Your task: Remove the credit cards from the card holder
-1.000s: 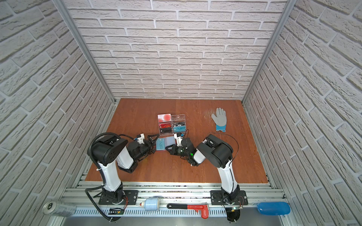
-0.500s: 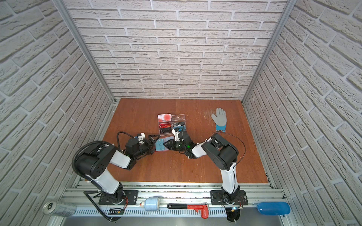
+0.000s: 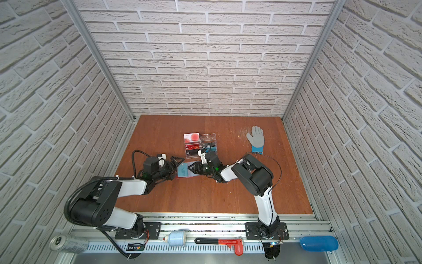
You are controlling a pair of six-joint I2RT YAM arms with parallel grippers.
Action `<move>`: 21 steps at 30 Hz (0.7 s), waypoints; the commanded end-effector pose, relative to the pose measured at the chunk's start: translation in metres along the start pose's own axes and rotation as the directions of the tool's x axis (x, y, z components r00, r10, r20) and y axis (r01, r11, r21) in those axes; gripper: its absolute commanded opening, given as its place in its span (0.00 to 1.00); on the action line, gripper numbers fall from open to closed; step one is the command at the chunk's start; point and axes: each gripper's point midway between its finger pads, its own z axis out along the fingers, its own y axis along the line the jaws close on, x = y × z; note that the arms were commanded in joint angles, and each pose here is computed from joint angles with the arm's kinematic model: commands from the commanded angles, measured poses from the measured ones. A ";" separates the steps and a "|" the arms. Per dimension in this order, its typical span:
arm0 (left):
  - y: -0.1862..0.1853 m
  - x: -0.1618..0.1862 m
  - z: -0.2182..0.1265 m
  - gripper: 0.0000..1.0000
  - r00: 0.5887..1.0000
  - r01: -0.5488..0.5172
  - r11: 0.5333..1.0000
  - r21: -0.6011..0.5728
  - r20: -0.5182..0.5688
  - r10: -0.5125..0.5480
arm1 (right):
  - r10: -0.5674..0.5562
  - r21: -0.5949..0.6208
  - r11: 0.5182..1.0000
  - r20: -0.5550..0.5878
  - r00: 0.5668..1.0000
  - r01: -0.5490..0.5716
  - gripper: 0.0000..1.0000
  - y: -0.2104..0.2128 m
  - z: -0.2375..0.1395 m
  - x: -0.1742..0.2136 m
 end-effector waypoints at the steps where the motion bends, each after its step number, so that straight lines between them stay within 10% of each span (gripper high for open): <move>1: -0.006 -0.005 -0.006 0.98 0.998 -0.056 0.998 -0.013 -0.004 0.056 | -0.013 -0.032 0.999 0.004 1.000 0.013 0.43 0.013 0.004 -0.004; 21: -0.005 -0.014 -0.003 0.98 0.999 -0.041 0.999 0.012 -0.001 0.041 | 0.007 -0.047 0.999 -0.040 0.999 -0.009 0.45 0.011 0.023 0.008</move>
